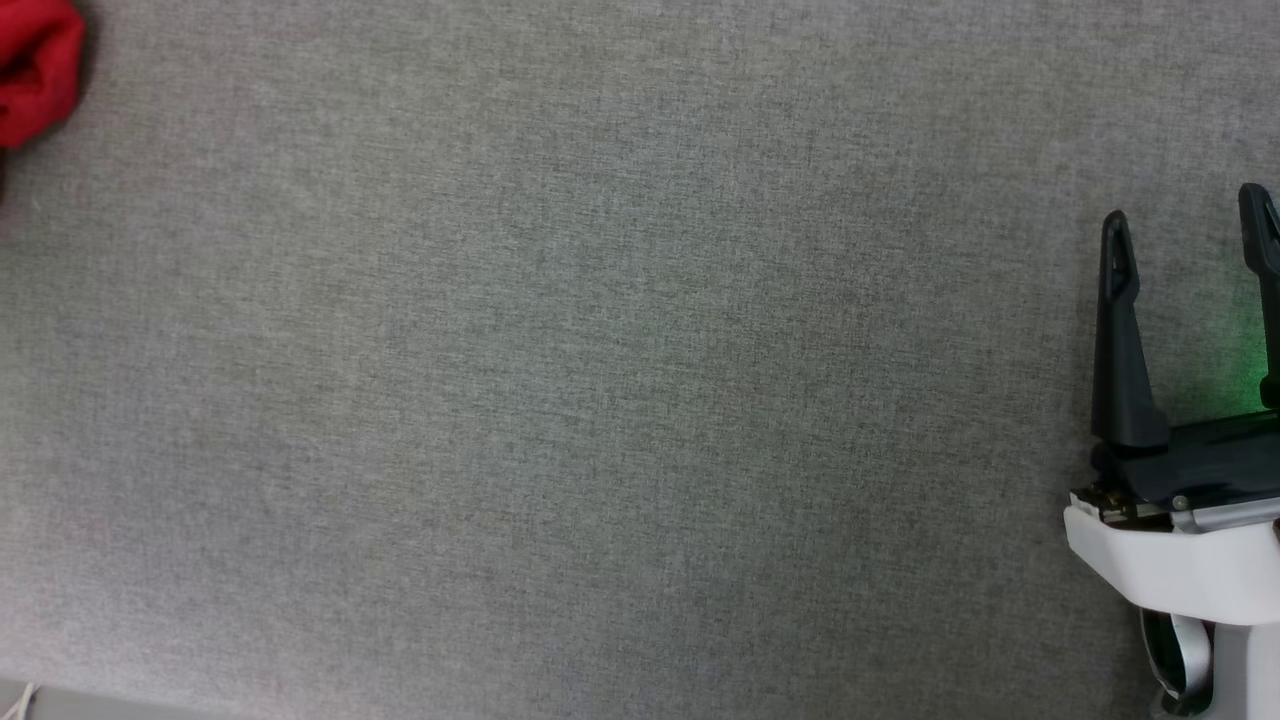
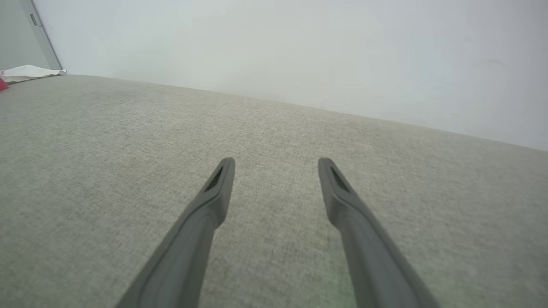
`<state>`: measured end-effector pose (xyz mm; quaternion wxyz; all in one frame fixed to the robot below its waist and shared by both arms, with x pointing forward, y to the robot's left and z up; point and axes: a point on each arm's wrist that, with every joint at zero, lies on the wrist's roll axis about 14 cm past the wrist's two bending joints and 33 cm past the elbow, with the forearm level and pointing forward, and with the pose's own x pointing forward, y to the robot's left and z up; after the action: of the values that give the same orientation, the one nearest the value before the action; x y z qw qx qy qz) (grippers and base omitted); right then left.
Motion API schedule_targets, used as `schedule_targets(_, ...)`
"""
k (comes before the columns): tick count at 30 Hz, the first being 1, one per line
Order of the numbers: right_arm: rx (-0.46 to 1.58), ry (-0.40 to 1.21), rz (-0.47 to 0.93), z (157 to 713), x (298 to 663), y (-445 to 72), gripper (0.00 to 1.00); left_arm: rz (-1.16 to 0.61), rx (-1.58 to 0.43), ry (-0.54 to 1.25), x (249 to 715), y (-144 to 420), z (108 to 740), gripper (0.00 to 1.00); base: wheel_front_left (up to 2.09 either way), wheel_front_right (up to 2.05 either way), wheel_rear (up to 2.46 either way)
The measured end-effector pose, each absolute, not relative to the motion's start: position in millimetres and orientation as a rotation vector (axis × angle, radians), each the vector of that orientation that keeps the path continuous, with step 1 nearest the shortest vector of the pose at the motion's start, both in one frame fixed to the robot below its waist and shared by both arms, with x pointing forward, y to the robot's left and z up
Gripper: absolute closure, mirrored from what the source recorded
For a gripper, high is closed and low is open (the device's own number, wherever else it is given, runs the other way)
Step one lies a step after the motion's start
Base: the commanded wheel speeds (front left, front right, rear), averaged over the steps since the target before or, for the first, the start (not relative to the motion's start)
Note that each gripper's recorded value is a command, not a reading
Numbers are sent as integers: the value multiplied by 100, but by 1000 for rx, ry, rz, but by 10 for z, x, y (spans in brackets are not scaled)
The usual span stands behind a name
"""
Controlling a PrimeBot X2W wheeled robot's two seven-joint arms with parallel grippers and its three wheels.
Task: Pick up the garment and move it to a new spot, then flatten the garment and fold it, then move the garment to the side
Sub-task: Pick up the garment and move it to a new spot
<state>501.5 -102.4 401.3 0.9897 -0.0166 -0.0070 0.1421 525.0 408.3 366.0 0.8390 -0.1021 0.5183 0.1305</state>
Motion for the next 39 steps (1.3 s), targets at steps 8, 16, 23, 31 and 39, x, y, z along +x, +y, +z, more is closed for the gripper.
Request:
schedule_targets(8, -31, -16, 290, 4031, 5018, -1005, 0, 278, -198, 1062, 5221, 4128, 3679, 100, 0, 0, 0)
schedule_targets(16, -12, -54, 314, 4254, 4987, -902, 0, 229, -89, 937, 5322, 4100, 4173, 100, 0, 0, 0)
schedule_targets(23, 25, -121, 328, 4630, 4913, -838, 0, 131, 57, 760, 5498, 3922, 5038, 100, 0, 0, 0)
schedule_targets(31, 51, -180, 311, 5006, 4747, -916, 0, -23, 211, 547, 5641, 3404, 6041, 100, 0, 0, 0)
schedule_targets(39, 49, -211, 241, 5246, 4540, -1193, 0, -248, 314, 367, 5703, 2491, 6723, 100, 0, 0, 0)
